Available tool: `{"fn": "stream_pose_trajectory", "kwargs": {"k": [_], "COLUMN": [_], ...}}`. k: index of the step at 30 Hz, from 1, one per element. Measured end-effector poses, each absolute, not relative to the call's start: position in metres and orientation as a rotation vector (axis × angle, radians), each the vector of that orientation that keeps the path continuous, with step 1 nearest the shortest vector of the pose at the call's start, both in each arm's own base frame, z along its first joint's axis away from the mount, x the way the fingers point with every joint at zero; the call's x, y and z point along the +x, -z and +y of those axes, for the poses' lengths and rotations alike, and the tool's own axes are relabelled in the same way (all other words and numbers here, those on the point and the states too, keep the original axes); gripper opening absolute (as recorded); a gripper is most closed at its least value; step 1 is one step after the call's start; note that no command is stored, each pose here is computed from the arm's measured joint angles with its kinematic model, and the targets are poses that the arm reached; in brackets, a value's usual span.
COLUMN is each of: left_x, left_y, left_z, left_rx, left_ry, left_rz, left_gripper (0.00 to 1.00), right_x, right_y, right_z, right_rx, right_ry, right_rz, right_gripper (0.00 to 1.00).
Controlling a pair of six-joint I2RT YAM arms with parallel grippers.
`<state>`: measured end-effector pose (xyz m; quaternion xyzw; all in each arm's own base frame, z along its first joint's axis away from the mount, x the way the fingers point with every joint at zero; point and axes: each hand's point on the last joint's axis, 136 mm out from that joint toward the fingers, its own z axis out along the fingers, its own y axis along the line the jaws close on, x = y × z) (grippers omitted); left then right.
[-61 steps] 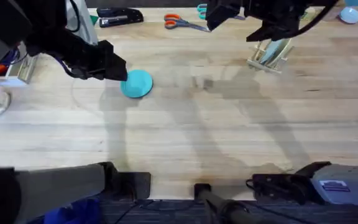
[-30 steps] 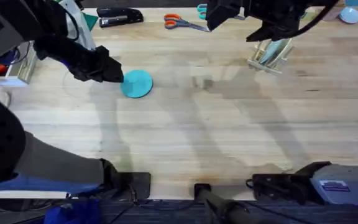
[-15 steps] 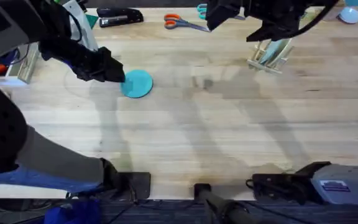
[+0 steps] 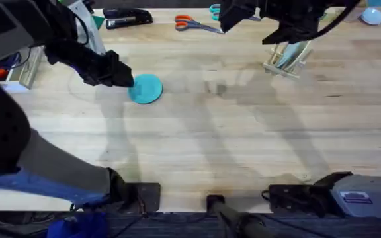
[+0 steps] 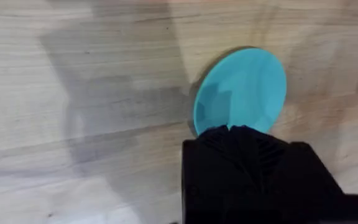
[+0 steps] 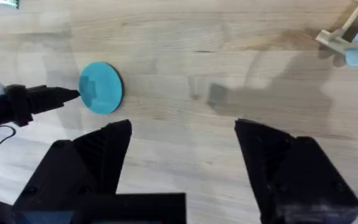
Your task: Pick up the plates from the table one by one and place each into a slot on the dish rack.
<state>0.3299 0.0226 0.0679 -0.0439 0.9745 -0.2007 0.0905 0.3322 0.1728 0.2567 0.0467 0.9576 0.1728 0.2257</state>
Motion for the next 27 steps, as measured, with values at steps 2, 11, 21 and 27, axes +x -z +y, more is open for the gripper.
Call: {"fn": "stream_pose_trajectory", "kwargs": {"k": [2,11,21,27], "left_x": [0.331,0.34,0.348,0.348], "left_y": [-0.059,-0.036,-0.035,-0.035], "left_z": [0.023,0.021,0.017,0.017], "left_rx": [-0.138,-0.154,-0.165,-0.166], "left_ry": [0.61,0.676,0.759,0.761], "left_rz": [2.914,2.93,2.905,2.905], "left_gripper": [0.042,0.042,0.042,0.042], "right_x": [0.332,0.332,0.332,0.332], "right_y": [-0.257,-0.257,-0.257,-0.257], "right_z": [0.173,0.173,0.173,0.173], "right_rx": [0.129,0.129,0.134,0.138], "right_ry": [-0.476,-0.476,-0.478,-0.479], "right_rz": [2.641,2.641,2.641,2.641], "right_gripper": [0.995,0.995,0.994,0.994]}}
